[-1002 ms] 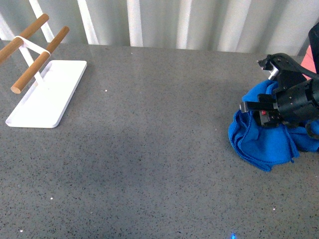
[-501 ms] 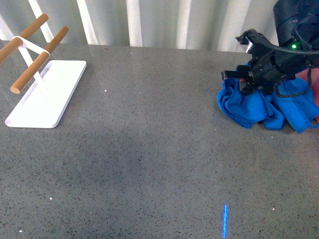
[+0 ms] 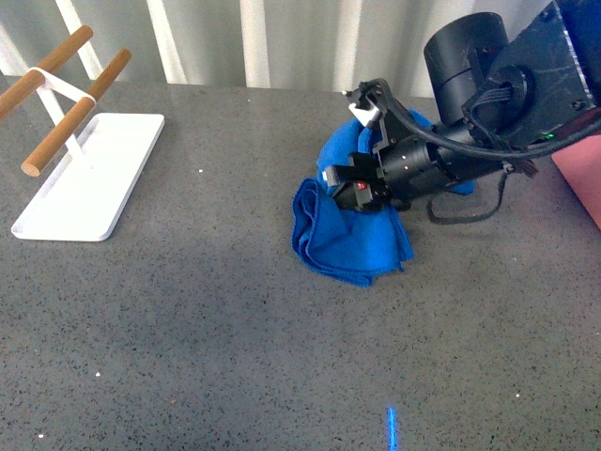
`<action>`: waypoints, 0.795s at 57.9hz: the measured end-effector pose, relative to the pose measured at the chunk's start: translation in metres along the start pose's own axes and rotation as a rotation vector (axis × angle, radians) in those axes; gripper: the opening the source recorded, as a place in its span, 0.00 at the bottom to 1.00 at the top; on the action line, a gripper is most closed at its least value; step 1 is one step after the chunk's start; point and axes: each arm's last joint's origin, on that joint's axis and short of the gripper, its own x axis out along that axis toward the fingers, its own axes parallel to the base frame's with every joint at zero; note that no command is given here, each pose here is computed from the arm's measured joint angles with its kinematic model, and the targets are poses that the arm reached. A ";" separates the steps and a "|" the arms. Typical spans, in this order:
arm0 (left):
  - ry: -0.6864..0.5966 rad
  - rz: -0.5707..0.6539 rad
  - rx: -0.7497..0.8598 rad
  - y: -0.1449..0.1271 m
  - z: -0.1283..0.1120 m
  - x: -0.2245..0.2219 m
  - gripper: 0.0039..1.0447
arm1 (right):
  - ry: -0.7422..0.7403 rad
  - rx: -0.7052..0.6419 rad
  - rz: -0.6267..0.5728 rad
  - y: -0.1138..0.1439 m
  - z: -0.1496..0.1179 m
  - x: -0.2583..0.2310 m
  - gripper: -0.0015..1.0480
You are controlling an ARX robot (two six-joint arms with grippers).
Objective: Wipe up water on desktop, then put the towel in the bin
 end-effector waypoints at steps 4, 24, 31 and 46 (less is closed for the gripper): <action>0.000 0.000 0.000 0.000 0.000 0.000 0.94 | 0.023 -0.011 -0.012 0.004 -0.013 -0.011 0.05; 0.000 0.000 0.000 0.000 0.000 0.000 0.94 | 0.053 -0.128 -0.015 0.036 -0.072 -0.076 0.05; 0.000 0.000 0.000 0.000 0.000 0.000 0.94 | 0.040 -0.136 -0.027 0.037 -0.082 -0.092 0.05; 0.000 0.000 0.000 0.000 0.000 0.000 0.94 | 0.006 -0.107 -0.053 0.034 -0.098 -0.127 0.05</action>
